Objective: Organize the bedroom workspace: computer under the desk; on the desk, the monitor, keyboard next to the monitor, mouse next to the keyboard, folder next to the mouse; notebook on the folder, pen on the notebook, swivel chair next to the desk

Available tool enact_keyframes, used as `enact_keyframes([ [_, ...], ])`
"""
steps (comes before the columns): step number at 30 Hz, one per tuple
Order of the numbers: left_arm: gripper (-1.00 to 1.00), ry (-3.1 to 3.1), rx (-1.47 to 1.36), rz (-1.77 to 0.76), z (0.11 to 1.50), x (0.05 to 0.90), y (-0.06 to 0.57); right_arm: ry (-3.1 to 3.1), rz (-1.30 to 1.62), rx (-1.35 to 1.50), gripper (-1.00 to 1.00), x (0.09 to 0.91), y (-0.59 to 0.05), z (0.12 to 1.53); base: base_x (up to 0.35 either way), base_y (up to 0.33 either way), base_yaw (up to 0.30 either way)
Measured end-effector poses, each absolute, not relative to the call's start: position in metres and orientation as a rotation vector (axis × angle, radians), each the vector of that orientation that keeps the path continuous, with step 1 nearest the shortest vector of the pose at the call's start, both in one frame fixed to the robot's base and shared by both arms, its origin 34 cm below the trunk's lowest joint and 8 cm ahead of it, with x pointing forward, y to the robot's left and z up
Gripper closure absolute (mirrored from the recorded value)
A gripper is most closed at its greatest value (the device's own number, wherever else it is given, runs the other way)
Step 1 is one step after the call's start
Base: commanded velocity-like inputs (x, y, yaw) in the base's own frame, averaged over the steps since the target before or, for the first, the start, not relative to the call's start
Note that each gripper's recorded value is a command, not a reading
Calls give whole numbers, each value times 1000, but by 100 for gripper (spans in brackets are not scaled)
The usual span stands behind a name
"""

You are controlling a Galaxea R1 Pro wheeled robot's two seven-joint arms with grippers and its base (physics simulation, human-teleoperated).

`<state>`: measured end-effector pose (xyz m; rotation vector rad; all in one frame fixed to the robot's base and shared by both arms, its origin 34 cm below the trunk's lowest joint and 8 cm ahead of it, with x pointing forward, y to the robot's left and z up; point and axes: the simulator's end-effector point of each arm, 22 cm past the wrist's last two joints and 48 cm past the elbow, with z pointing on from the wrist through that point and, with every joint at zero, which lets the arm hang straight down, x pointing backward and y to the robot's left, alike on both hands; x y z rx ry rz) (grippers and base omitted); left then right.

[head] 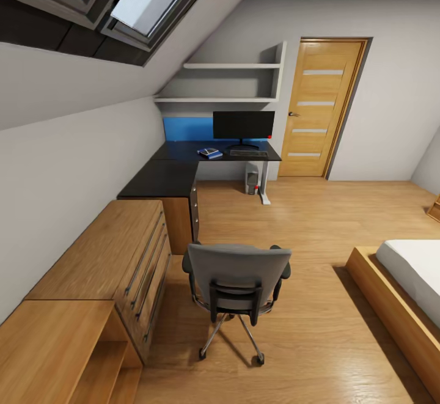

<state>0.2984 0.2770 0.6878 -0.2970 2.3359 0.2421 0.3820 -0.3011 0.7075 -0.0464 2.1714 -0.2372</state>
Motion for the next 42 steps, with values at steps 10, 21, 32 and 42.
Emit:
enact_keyframes([
  [10,-100,2342,-302,240,680,302,274,2171,-238,-44,-100,386,-301,701,0,0,0],
  [21,-100,2398,-299,237,664,300,270,2170,-235,-49,-100,391,-300,692,0,0,0],
  [32,-100,2549,-272,58,674,449,198,2223,-204,-22,-100,457,-277,682,0,0,0],
  [42,-100,2632,-250,59,650,450,195,2230,-179,55,-100,493,-267,679,0,0,0],
])
